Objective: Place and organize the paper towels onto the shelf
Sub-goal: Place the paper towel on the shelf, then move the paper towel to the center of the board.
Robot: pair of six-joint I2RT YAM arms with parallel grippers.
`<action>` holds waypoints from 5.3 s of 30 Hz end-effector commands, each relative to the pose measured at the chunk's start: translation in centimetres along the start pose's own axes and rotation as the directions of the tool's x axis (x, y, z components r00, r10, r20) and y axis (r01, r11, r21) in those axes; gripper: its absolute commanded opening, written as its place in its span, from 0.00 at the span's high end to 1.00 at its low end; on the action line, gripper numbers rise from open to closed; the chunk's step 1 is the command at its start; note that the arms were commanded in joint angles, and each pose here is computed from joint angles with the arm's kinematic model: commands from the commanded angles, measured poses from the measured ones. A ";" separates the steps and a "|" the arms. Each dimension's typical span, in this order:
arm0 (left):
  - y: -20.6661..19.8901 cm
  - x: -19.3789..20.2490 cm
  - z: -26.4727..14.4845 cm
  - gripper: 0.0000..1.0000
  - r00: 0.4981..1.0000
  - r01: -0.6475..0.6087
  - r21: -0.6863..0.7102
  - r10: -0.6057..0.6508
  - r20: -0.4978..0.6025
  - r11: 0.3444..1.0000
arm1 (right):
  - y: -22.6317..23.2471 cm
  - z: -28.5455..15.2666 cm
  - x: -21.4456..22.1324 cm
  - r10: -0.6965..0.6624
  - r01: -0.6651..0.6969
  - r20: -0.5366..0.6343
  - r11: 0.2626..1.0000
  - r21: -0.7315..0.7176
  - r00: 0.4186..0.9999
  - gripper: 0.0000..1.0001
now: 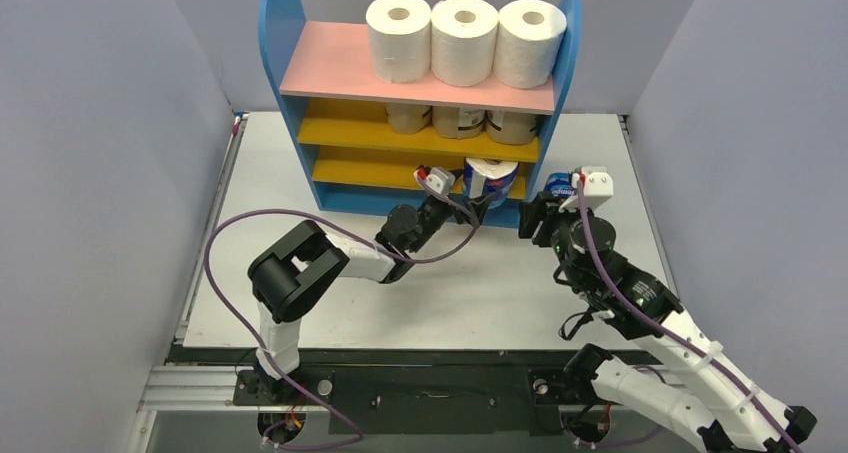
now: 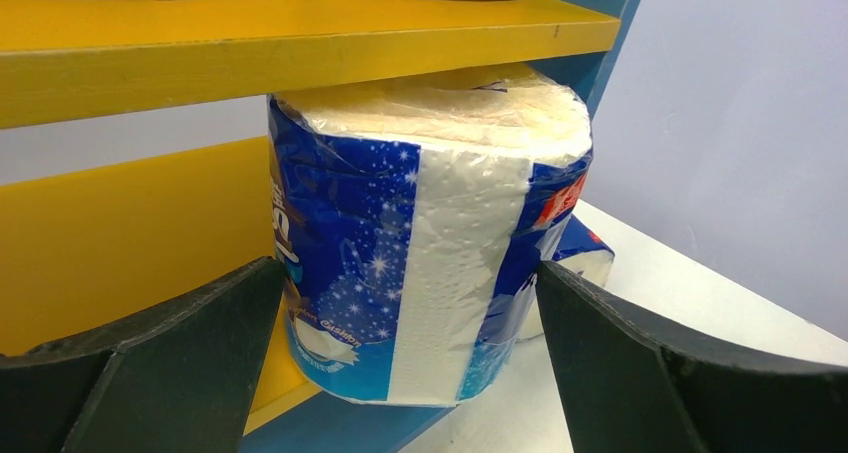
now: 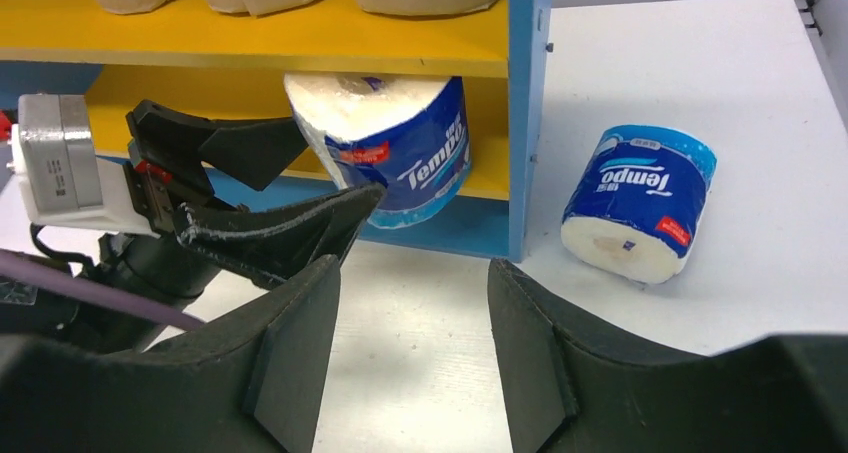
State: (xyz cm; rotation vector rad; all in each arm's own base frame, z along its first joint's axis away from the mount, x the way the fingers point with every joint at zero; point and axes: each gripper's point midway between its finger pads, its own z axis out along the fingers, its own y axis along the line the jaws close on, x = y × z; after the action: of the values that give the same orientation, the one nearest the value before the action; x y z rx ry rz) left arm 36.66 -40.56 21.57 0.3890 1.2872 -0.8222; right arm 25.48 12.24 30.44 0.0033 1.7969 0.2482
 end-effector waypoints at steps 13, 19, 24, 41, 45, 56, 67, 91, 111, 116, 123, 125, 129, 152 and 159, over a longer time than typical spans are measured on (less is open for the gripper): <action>1.5 -1.3 3.0 0.02 0.996 0.012 -0.088 -0.005 0.084 0.996 | -2.2 -2.3 0.5 0.117 -0.116 0.127 0.993 -0.017 0.985 0.49; 1.6 -1.0 3.6 0.02 0.996 0.027 -0.089 -0.019 0.083 0.996 | -2.8 -2.6 1.1 0.117 -0.118 0.123 0.993 -0.001 0.986 0.49; 1.4 -1.3 3.8 0.03 0.995 0.037 -0.081 -0.030 0.093 0.996 | -3.0 -2.9 1.0 0.117 -0.118 0.129 0.993 -0.001 0.985 0.49; 0.8 -4.0 1.2 0.04 0.991 0.042 -0.012 -0.040 0.125 0.999 | -3.4 -3.6 1.6 0.126 -0.125 0.123 0.992 -0.011 0.984 0.49; 0.7 -3.7 2.0 0.04 0.992 0.038 -0.001 -0.038 0.117 0.999 | -3.4 -3.6 2.0 0.138 -0.138 0.114 0.990 -0.012 0.984 0.49; 1.1 -1.2 4.1 0.04 0.998 0.005 -0.002 -0.005 0.067 1.000 | -3.7 -3.9 2.5 0.153 -0.154 0.112 0.988 -0.008 0.982 0.50; 2.4 0.7 5.3 0.03 0.999 0.000 -0.067 0.003 0.047 0.998 | -4.2 -4.1 2.6 0.152 -0.154 0.114 0.988 0.006 0.982 0.50; 2.6 2.7 7.2 0.03 1.000 -0.002 -0.074 0.004 0.024 0.997 | -4.3 -4.1 2.8 0.160 -0.163 0.120 0.987 0.011 0.980 0.51; 1.8 0.8 6.5 0.03 0.997 0.012 -0.056 -0.008 0.071 0.998 | -4.2 -4.0 3.1 0.159 -0.161 0.109 0.987 0.006 0.981 0.51; 1.5 -2.5 5.0 0.03 0.991 0.019 -0.056 -0.011 0.136 0.998 | -4.2 -3.9 3.2 0.157 -0.159 0.105 0.987 0.010 0.982 0.51; 1.9 -5.9 0.3 0.04 0.983 0.058 -0.108 -0.038 0.178 0.992 | -4.6 -3.6 3.3 0.196 -0.202 0.108 0.978 0.048 0.975 0.49; 1.7 -6.7 -1.4 0.04 0.982 0.076 -0.124 -0.052 0.182 0.989 | -5.2 -3.4 3.6 0.218 -0.229 0.115 0.970 0.088 0.969 0.49; -0.2 -7.9 -4.8 0.04 0.979 0.134 -0.152 -0.107 0.174 0.979 | -7.0 -2.8 4.7 0.255 -0.280 0.136 0.938 0.207 0.957 0.46; 2.8 -5.7 -22.1 0.03 0.925 0.315 -0.490 -0.378 -0.031 0.812 | -16.2 4.8 8.0 0.665 -0.693 0.241 0.581 0.426 0.706 0.33; 3.1 -4.8 -23.7 0.03 0.904 0.363 -0.494 -0.426 -0.017 0.790 | -17.3 5.9 10.7 0.785 -0.867 0.381 0.392 0.306 0.489 0.30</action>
State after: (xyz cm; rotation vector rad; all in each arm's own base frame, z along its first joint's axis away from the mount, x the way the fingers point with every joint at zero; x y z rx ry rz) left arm 22.80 -21.45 19.88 -0.1992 1.6560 -0.7678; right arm 29.54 -3.23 14.91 1.2107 1.6696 0.2748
